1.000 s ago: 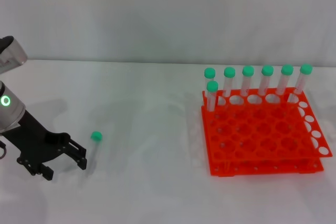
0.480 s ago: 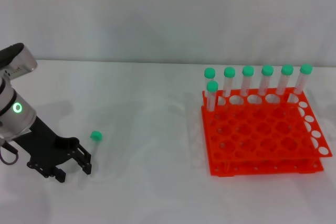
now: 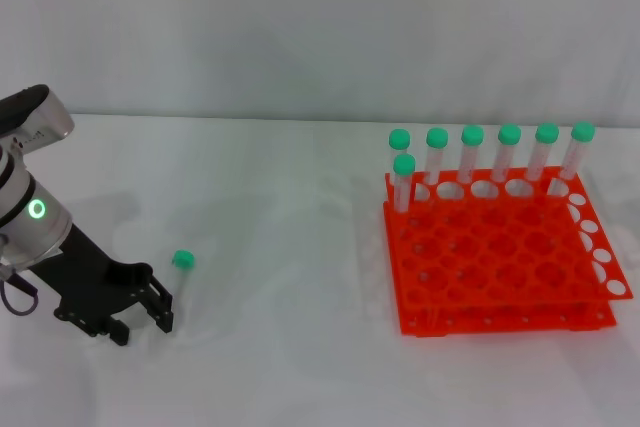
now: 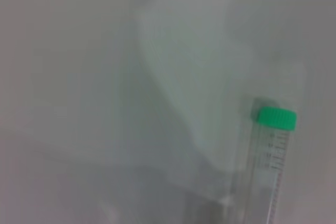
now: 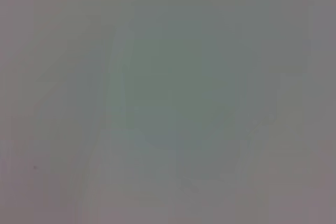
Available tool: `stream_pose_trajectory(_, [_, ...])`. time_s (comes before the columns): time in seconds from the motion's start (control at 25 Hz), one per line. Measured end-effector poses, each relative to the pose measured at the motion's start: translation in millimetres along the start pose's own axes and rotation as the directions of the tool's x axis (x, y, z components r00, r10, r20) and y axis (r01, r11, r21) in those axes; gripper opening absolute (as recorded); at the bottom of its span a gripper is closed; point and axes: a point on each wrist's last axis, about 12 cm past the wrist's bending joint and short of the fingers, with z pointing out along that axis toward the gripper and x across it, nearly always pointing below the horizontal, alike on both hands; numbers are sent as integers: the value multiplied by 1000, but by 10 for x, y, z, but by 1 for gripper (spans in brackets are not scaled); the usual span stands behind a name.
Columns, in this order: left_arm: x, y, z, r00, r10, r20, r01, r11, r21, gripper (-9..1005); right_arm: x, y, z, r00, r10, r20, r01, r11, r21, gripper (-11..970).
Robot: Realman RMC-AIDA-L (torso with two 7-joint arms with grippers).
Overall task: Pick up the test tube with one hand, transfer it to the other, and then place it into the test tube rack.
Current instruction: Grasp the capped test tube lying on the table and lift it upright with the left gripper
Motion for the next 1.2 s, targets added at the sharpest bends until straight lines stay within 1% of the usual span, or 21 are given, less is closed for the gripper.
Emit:
stream_pose_trajectory(0.16, [-13,-13,1,1000,11,9,-11,1000,0,545,0,6,3,1000,1,1,-1,1000,-1,870])
stream_pose_trajectory(0.56, [-15,-35,87,999,21,29,-21,1000,4,500,6,23,0,1000,5,0,-5,1000,-1,869])
stream_pose_trajectory(1.0, [-21,-59,108,999,29,36,-29,1000,3,498,13,36,-10,1000,9,-1,-9,1000,1,869])
stream_pose_trajectory(1.2, [-40,-108,105,998,40,38,-40,999,4,499,11,42,-6,1000,11,1,-11,1000,1,869])
